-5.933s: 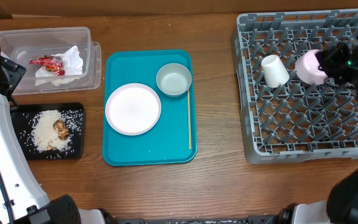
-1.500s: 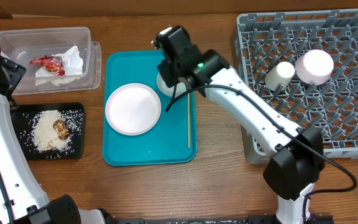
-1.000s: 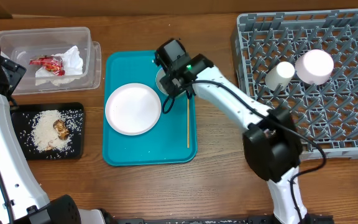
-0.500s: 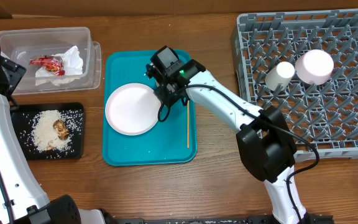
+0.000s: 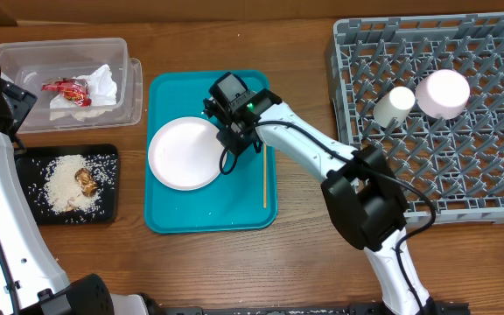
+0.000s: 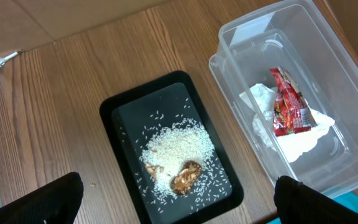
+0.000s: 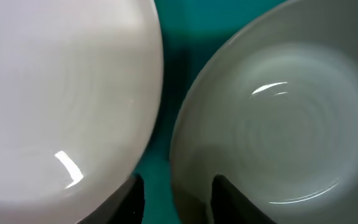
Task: Sort waste into correct bins and load items into the dishwasher
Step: 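Grasp the white bowl rim with the right gripper and lift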
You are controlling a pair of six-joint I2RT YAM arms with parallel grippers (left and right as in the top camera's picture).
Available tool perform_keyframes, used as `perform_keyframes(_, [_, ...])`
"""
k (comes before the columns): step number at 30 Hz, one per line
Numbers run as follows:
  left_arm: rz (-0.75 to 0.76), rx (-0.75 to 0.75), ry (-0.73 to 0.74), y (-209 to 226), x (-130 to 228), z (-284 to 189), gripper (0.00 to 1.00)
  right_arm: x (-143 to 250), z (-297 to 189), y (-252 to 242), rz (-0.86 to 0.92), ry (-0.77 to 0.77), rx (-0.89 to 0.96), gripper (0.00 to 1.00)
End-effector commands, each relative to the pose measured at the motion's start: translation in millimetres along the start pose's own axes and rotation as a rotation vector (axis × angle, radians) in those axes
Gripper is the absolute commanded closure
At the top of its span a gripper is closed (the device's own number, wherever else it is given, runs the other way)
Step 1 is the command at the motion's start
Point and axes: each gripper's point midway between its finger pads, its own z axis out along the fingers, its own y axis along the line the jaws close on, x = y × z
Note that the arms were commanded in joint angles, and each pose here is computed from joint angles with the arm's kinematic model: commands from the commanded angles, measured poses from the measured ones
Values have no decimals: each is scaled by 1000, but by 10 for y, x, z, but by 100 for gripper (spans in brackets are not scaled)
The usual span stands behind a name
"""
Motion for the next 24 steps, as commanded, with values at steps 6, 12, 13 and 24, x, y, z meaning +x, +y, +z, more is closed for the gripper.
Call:
perform_keyframes(6, [-12, -1, 3, -8, 7, 14, 0, -72, -88, -161, 4, -4, 89, 94])
perform_keyframes(12, [-12, -1, 3, -8, 7, 14, 0, -296, -425, -180, 53, -58, 95, 96])
perform_keyframes(13, [-12, -1, 4, -8, 7, 15, 0, -361, -556, -207, 72, -78, 100, 96])
perform_keyframes(24, [-13, 0, 3, -9, 6, 14, 0, -387, -2454, -1530, 533, -389, 224, 96])
